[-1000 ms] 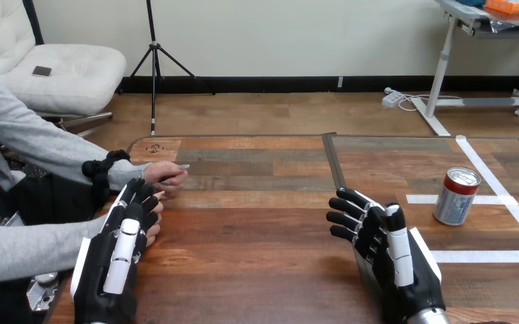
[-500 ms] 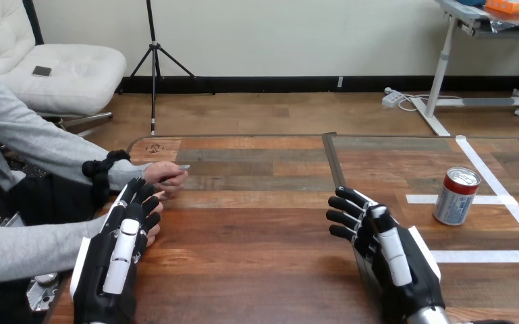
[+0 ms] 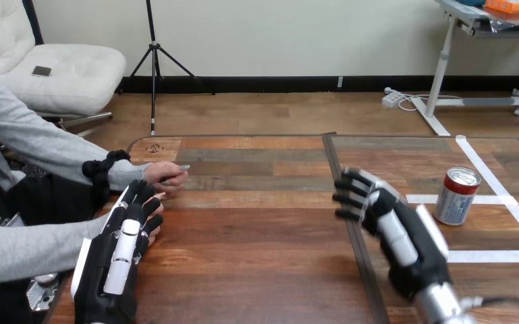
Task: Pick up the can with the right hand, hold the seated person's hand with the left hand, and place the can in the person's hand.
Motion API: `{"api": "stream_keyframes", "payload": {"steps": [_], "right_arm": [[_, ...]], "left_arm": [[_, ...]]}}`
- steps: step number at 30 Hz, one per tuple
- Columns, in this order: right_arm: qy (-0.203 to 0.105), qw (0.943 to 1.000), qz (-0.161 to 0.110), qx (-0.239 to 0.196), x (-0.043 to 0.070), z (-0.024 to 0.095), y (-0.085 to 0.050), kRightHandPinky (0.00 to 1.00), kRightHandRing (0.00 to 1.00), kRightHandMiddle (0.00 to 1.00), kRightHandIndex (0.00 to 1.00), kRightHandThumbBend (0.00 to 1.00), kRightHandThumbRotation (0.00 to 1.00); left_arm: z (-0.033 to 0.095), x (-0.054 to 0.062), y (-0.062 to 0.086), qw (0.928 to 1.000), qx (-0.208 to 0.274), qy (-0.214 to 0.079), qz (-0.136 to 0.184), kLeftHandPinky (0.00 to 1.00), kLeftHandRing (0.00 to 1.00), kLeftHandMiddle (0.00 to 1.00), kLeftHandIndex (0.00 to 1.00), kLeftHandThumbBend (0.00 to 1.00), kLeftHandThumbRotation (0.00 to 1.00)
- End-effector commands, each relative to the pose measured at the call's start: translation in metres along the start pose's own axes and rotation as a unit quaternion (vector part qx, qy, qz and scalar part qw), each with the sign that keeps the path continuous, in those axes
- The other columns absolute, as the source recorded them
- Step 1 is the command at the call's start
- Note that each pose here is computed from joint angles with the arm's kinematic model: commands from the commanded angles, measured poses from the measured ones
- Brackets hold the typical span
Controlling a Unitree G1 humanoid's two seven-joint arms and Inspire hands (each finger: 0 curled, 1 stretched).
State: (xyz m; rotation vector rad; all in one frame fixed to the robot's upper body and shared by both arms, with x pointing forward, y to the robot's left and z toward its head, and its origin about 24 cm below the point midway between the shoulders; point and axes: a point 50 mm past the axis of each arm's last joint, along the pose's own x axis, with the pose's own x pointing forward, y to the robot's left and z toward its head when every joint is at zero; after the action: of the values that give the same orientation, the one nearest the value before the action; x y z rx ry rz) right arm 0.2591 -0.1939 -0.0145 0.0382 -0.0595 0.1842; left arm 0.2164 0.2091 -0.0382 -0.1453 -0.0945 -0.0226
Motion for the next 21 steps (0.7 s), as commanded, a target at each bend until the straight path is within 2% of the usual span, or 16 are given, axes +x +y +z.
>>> {"api": "stream_keyframes", "payload": {"steps": [1, 9, 21], "right_arm": [[-0.112, 0.9918, -0.007, -0.061, 0.05, 0.065, -0.02, 0.73, 0.78, 0.8, 0.81, 0.98, 0.8], [-0.136, 0.9875, -0.02, -0.078, 0.061, 0.09, -0.033, 0.69, 0.77, 0.79, 0.8, 1.0, 0.81], [-0.145, 0.9816, -0.046, -0.116, 0.072, 0.112, -0.052, 0.69, 0.77, 0.78, 0.81, 1.0, 0.81]], "left_arm": [[0.015, 0.019, -0.004, 0.999, 0.009, -0.039, -0.02, 0.87, 0.91, 0.91, 0.9, 0.52, 0.79], [0.015, 0.019, -0.005, 0.999, 0.007, -0.039, -0.019, 0.88, 0.91, 0.91, 0.9, 0.53, 0.79], [0.016, 0.018, -0.005, 0.9989, 0.012, -0.042, -0.019, 0.84, 0.9, 0.9, 0.89, 0.5, 0.79]]}}
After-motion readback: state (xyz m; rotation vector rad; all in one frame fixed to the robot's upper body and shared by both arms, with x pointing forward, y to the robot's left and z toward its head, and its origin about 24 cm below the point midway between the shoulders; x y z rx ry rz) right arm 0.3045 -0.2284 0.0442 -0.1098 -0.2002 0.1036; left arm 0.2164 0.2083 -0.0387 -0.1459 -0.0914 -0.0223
